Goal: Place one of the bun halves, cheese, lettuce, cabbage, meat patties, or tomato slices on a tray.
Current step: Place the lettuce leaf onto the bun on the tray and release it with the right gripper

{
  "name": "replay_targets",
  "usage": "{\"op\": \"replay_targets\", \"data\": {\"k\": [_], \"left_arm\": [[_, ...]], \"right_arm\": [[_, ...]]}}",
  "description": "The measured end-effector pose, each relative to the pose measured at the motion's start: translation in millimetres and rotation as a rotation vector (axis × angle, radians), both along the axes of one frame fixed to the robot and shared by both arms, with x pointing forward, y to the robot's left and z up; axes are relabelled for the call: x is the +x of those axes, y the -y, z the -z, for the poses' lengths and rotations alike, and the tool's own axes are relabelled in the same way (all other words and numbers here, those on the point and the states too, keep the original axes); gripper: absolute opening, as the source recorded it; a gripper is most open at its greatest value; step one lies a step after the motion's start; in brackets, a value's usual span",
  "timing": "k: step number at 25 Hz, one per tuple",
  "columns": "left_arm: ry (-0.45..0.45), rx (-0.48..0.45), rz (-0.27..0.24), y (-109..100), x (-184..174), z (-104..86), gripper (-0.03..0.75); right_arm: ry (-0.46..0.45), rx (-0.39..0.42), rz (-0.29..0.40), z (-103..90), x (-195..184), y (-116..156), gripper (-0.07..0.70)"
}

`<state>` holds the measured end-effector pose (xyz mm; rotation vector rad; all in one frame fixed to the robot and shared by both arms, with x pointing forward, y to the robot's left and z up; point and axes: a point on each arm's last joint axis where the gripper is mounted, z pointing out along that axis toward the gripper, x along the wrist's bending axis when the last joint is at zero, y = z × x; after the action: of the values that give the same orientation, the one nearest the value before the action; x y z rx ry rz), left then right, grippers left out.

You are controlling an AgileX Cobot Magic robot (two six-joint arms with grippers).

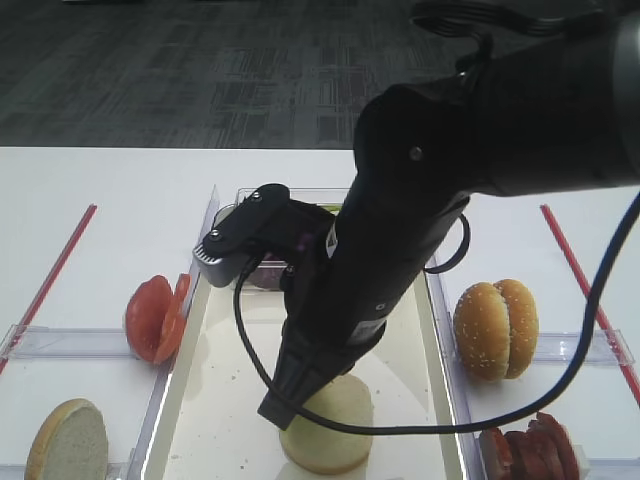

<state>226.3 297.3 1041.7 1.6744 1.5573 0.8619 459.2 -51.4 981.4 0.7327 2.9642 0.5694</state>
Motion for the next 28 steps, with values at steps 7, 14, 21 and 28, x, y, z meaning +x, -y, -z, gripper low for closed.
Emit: {"op": "replay_targets", "data": {"k": [7,14,21,28], "left_arm": [[0.000,0.000,0.000,0.0,0.0,0.0,0.271],[0.000,0.000,0.000,0.0,0.0,0.0,0.271],[0.000,0.000,0.000,0.0,0.0,0.0,0.271],[0.000,0.000,0.000,0.0,0.0,0.0,0.271]], "right_arm": [[0.022,0.019,0.006,-0.9,2.0,-1.5,0.029],[0.017,0.015,0.005,-0.7,1.6,-1.2,0.029],[0.008,0.002,-0.001,-0.2,0.7,-0.2,0.029],[0.010,-0.008,-0.007,0.2,0.6,0.6,0.029]]}}
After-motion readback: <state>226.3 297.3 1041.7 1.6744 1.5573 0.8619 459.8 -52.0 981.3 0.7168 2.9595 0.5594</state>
